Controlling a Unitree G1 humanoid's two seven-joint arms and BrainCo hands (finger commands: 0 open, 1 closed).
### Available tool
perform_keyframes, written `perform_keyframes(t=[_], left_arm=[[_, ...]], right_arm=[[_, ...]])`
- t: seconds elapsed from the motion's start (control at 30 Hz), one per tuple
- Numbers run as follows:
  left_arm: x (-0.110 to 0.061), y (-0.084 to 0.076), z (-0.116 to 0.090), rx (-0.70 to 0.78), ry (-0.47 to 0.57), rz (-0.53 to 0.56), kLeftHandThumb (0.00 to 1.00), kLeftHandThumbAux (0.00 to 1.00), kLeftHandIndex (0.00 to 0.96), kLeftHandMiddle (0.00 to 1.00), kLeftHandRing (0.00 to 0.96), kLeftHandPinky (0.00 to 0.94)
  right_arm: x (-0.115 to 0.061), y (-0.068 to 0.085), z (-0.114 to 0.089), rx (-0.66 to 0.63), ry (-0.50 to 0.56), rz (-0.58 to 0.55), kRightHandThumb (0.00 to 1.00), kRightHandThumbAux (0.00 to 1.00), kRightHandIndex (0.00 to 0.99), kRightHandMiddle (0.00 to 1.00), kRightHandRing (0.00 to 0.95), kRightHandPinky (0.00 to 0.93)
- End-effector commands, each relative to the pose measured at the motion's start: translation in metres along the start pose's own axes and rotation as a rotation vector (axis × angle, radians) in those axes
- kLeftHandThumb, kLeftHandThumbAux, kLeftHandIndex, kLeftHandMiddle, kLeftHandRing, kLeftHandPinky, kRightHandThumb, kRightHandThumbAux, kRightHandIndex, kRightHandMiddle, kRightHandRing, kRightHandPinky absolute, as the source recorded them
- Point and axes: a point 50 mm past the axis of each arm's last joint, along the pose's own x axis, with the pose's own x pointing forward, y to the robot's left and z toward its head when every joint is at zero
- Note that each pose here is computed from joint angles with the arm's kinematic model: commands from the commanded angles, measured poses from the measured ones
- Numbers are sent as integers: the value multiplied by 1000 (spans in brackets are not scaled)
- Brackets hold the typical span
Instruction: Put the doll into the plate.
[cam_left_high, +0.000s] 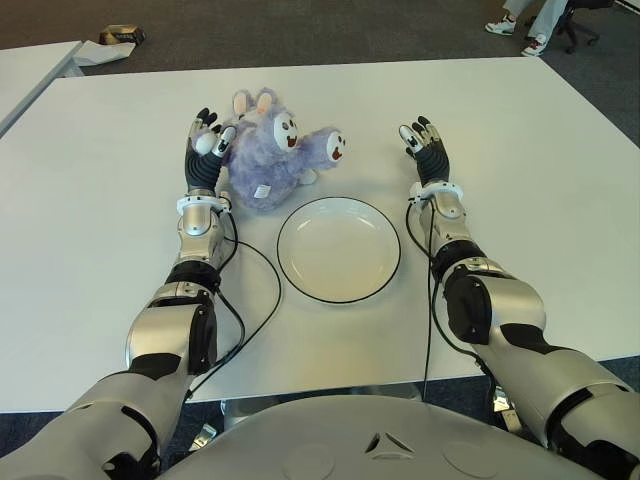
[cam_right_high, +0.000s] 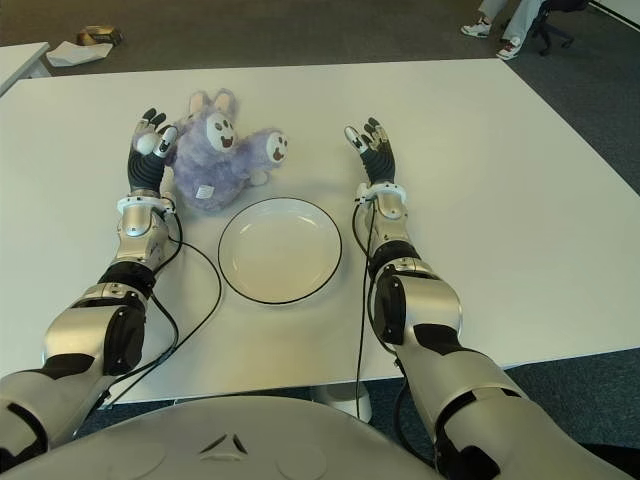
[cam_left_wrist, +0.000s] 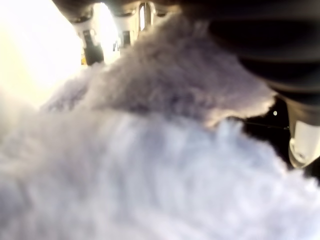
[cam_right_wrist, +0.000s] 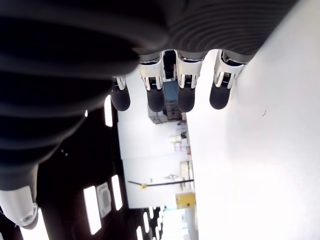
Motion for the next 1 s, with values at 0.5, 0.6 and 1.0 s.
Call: perform_keyframes(t=[0.5, 0.6, 1.0], left_arm=[[-30, 3, -35, 10, 130, 13, 0, 485, 0, 114, 119, 120], [-31, 2, -35, 13, 130, 10, 0, 486, 0, 117, 121, 121], [-30, 2, -36, 11, 140, 6, 0, 485, 0, 100, 109, 121]], right_arm=[[-21, -2, -42, 22, 160, -13, 100, 565, 25, 58, 56, 75], [-21, -2, -42, 19, 160, -12, 98, 563, 24, 58, 57, 75], [-21, -3, -42, 12, 166, -10, 103, 561, 29, 65, 61, 82]])
